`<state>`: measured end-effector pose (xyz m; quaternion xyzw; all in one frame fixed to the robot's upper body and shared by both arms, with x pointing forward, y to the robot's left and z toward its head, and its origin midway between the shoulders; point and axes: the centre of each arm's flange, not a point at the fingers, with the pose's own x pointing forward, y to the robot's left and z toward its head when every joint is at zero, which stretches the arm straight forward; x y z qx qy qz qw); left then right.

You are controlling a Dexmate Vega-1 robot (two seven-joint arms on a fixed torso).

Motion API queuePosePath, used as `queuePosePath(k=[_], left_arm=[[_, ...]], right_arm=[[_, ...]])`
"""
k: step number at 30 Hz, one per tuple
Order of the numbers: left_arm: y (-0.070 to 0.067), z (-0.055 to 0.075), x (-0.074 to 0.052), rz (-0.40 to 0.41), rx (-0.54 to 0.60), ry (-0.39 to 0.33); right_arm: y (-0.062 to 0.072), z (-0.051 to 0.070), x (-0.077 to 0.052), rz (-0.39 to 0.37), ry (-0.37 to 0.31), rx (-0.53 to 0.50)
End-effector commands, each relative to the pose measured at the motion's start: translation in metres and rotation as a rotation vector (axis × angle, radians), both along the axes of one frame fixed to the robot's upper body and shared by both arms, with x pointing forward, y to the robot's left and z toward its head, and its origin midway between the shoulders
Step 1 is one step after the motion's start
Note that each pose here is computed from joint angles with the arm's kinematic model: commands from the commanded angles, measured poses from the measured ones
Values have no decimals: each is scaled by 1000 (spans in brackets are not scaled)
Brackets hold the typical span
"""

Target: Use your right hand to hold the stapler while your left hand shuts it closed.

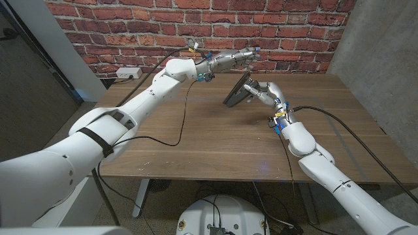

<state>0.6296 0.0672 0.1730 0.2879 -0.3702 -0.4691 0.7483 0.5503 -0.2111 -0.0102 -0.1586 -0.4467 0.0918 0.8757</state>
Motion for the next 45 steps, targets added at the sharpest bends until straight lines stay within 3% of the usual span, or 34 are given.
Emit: queuePosePath(k=[1,20,31,45], left_arm=[[22,-8,-6,-16,-116,-3],[60,-31,-14,10,-227,17],[83,-47,-18,33,-280,33],[111,-65,-22,25,-300,59]], right_arm=[[-3,2,6,-17,2,26],[-6,-2,6,-42,-6,71],[-7,8,-3,-70,-35,96],[-4,11,-3,-68,-20,175]])
